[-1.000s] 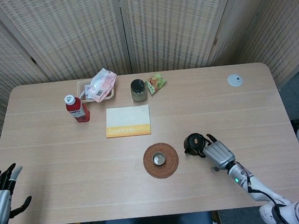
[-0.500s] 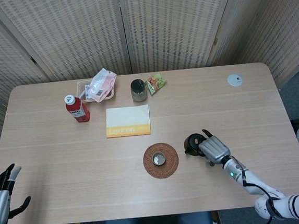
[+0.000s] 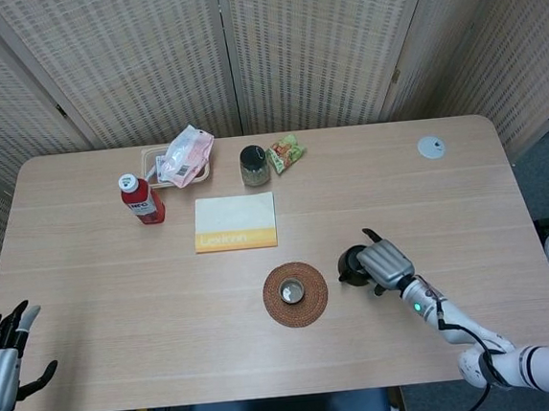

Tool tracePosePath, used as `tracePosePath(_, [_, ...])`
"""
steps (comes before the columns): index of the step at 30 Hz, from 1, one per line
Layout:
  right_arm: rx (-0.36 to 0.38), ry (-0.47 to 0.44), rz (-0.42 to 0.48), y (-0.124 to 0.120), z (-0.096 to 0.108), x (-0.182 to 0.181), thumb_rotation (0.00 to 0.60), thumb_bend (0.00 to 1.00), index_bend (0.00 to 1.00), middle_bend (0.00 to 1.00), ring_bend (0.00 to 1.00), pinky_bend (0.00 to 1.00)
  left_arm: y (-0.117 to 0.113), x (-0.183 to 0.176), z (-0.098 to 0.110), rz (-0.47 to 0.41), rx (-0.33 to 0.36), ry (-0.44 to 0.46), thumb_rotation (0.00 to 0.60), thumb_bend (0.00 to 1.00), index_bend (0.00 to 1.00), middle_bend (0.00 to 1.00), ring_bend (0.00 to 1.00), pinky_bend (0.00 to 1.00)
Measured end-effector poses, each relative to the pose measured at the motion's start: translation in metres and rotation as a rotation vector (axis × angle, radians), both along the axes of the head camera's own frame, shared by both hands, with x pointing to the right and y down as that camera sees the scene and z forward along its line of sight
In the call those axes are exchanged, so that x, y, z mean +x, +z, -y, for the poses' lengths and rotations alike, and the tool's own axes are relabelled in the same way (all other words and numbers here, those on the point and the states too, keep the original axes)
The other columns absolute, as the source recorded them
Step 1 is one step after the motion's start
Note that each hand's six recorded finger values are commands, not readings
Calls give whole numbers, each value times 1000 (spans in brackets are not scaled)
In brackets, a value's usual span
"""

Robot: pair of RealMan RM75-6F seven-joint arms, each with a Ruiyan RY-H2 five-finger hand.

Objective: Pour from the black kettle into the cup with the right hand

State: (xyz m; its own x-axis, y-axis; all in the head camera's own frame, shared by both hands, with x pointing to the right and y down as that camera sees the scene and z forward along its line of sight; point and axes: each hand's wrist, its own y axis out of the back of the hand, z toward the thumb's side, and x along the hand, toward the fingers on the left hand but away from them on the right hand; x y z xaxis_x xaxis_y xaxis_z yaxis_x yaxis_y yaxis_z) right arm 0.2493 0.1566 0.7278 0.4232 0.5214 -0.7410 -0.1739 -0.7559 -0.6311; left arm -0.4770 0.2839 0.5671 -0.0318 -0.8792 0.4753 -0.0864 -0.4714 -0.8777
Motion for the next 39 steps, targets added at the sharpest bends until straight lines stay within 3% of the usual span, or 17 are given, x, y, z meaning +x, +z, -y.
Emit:
tracePosePath(6, [13, 14, 21, -6, 13, -2, 378, 0, 920, 918, 860, 16, 1, 1, 0, -1, -4, 3, 600, 254, 87, 30, 102, 12])
tracePosePath(8, [19, 23, 29, -8, 16, -2, 359, 0, 931, 926, 866, 16, 1, 2, 1, -1, -5, 4, 600, 254, 87, 30, 102, 12])
tracePosePath(15, [32, 65, 61, -15, 30, -6, 349, 0, 1000, 983, 922, 47, 2, 4, 1, -3, -8, 8, 600, 254, 87, 30, 102, 12])
tracePosePath(27, [31, 86, 77, -22, 47, -13, 350, 4, 1000, 1000, 972, 137, 3, 4, 1, -5, -9, 6, 600, 255, 87, 30, 102, 12])
tracePosePath(29, [39, 76, 72, -23, 48, -14, 349, 56, 1000, 1000, 974, 147, 4, 3, 1, -5, -11, 6, 600, 254, 87, 30, 102, 12])
tracePosePath(34, [55, 59, 65, -27, 50, -16, 348, 350, 1000, 1000, 977, 165, 5, 3, 1, -7, -11, 5, 600, 254, 87, 30, 102, 12])
tracePosePath(39, [65, 56, 62, -29, 50, -17, 345, 438, 1000, 1000, 978, 175, 4, 2, 0, -9, -10, 3, 600, 255, 87, 30, 103, 12])
